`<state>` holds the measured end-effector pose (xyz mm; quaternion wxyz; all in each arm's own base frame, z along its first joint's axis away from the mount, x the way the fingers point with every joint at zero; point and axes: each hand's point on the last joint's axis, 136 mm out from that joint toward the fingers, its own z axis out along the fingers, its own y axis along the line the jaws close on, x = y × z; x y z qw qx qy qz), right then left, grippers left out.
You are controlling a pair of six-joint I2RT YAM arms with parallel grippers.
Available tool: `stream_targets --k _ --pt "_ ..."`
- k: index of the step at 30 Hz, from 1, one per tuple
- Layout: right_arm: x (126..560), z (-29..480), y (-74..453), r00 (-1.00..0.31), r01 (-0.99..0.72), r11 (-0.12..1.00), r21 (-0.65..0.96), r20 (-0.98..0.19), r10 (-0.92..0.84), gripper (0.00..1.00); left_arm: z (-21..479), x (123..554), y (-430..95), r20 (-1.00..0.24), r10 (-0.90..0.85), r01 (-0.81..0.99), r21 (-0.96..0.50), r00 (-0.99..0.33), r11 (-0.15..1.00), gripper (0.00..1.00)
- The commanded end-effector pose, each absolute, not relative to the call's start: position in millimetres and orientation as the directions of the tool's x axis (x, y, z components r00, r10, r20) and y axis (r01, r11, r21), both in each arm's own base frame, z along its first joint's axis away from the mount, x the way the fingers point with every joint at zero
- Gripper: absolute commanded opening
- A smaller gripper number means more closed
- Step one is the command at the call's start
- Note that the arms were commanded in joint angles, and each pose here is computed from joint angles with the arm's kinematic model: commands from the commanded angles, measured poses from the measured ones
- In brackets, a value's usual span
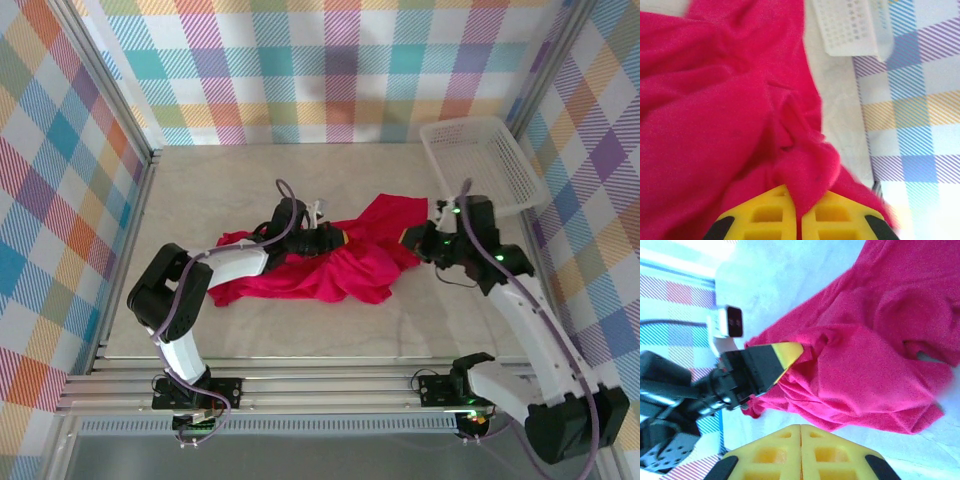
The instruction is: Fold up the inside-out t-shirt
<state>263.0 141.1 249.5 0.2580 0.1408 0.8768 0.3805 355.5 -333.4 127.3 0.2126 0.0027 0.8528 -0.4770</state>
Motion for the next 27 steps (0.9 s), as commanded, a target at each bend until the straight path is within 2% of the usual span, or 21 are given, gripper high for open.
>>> stream_targets --k 1,3,7,9,12,15,18,21,23,25,27 --pt "244.6 279.0 136.5 -0.842 -0.028 0.657 0.754 -0.372 0.391 0.00 97.3 364.7 -304.7 -0.341 -0.231 0.129 -0.769 -0.911 0.627 0.00" --pt "245.8 277.4 137.4 -0.848 -0.032 0.650 0.759 -0.364 0.384 0.00 98.4 365.2 -302.3 -0.337 -0.239 0.124 -0.774 -0.911 0.621 0.00" --pt "255.9 245.3 147.5 -0.878 0.029 0.625 0.780 -0.279 0.388 0.00 111.4 364.7 -307.2 -0.333 -0.245 0.136 -0.802 -0.910 0.582 0.03" --pt "260.0 223.4 158.4 -0.892 0.045 0.655 0.754 -0.265 0.366 0.00 114.6 363.3 -309.9 -0.325 -0.242 0.140 -0.814 -0.914 0.565 0.18" --pt "266.7 193.9 179.3 -0.909 0.048 0.720 0.693 -0.268 0.319 0.00 117.6 359.1 -305.5 -0.339 -0.231 0.149 -0.799 -0.912 0.583 0.33" --pt "277.7 172.0 198.0 -0.917 0.038 0.790 0.612 -0.293 0.270 0.00 112.2 354.0 -272.9 -0.376 -0.238 0.089 -0.675 -0.896 0.732 0.46" --pt "290.4 157.4 218.5 -0.923 0.011 0.844 0.536 -0.318 0.215 0.01 113.5 346.9 -229.9 -0.425 -0.254 0.001 -0.514 -0.869 0.858 0.47" --pt "302.9 144.4 238.9 -0.928 -0.014 0.885 0.465 -0.336 0.162 0.03 121.5 339.0 -211.6 -0.461 -0.249 -0.013 -0.457 -0.852 0.889 0.43" --pt "311.5 136.8 252.3 -0.930 -0.032 0.902 0.430 -0.345 0.131 0.04 117.7 328.8 -204.7 -0.442 -0.235 -0.023 -0.433 -0.866 0.901 0.41" --pt "320.6 124.3 263.4 -0.934 -0.040 0.919 0.391 -0.342 0.105 0.09 115.5 323.1 -205.4 -0.426 -0.228 -0.019 -0.441 -0.875 0.897 0.39" --pt "329.4 111.8 270.2 -0.939 -0.034 0.932 0.360 -0.330 0.093 0.20 112.8 318.6 -208.9 -0.406 -0.231 -0.017 -0.466 -0.884 0.885 0.37"
